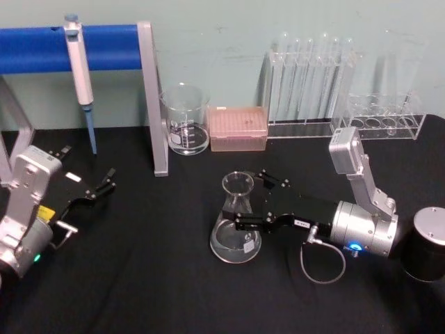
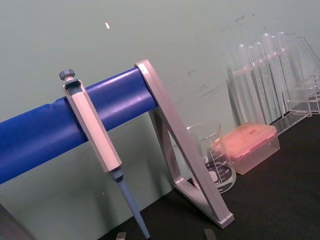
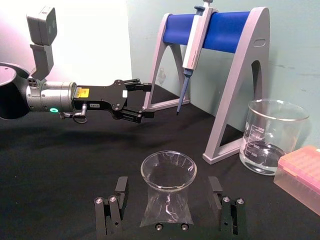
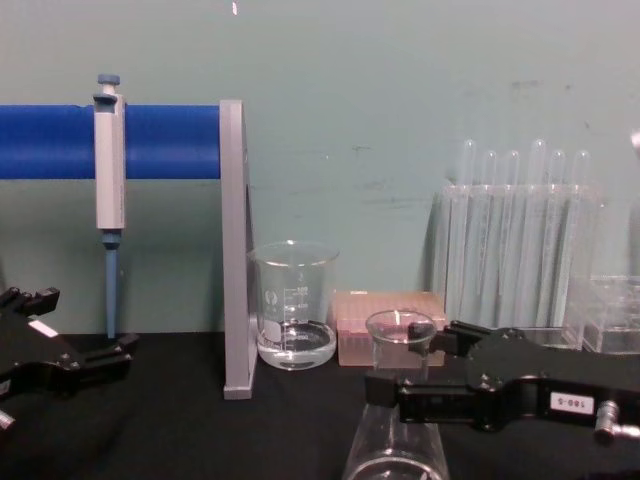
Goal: Grasp the erlenmeyer flask with one hand, shake it three times, then place it back.
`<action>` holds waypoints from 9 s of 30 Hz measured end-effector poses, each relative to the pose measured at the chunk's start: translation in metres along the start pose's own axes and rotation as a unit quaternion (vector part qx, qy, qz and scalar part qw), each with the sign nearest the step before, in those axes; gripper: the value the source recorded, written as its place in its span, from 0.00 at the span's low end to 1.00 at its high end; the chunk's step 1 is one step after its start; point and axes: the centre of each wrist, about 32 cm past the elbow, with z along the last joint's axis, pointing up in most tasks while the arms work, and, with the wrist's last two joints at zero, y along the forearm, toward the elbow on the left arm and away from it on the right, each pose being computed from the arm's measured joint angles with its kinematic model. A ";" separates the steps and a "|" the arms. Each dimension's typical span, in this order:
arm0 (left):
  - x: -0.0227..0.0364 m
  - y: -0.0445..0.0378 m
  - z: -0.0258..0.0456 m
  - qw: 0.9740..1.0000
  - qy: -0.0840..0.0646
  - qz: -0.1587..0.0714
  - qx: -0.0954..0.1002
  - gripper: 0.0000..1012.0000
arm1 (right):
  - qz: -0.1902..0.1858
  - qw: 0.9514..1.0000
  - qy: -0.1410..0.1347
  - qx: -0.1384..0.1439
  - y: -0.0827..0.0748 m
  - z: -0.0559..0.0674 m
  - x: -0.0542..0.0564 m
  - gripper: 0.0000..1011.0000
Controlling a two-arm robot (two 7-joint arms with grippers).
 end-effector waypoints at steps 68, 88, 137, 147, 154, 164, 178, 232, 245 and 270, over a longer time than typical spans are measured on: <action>0.0000 0.0000 0.0000 1.000 0.000 0.000 0.000 0.99 | 0.002 1.000 -0.003 0.001 0.004 0.000 0.001 0.47; 0.0000 0.0000 0.0000 1.000 0.000 0.000 0.000 0.99 | 0.002 1.000 -0.003 0.000 0.004 0.000 0.001 0.45; 0.0000 0.0000 0.0000 1.000 0.000 0.000 0.000 0.99 | -0.288 0.951 -0.054 0.099 -0.024 0.074 -0.038 0.45; 0.0000 0.0000 0.0000 1.000 0.000 0.000 0.000 0.99 | -0.255 0.961 -0.044 0.095 -0.017 0.071 -0.035 0.45; 0.0000 0.0000 0.0000 1.000 0.000 0.000 0.000 0.99 | -0.180 0.978 -0.047 0.097 -0.001 0.072 -0.037 0.45; 0.0000 0.0000 0.0000 1.000 0.000 0.000 0.000 0.99 | -0.079 0.990 -0.055 0.103 0.023 0.076 -0.044 0.45; 0.0000 0.0000 0.0000 1.000 0.000 0.000 0.000 0.99 | -0.090 0.989 -0.061 0.102 0.025 0.074 -0.045 0.45; 0.0000 0.0000 0.0000 1.000 0.000 0.000 0.000 0.99 | -0.095 0.989 -0.057 0.097 0.030 0.068 -0.030 0.45; 0.0000 0.0000 0.0000 1.000 0.000 0.000 0.000 0.99 | -0.072 0.991 -0.055 0.097 0.037 0.069 -0.032 0.45; 0.0000 0.0000 0.0000 1.000 0.000 0.000 0.000 0.99 | -0.260 0.961 -0.057 0.081 -0.029 0.058 -0.009 0.45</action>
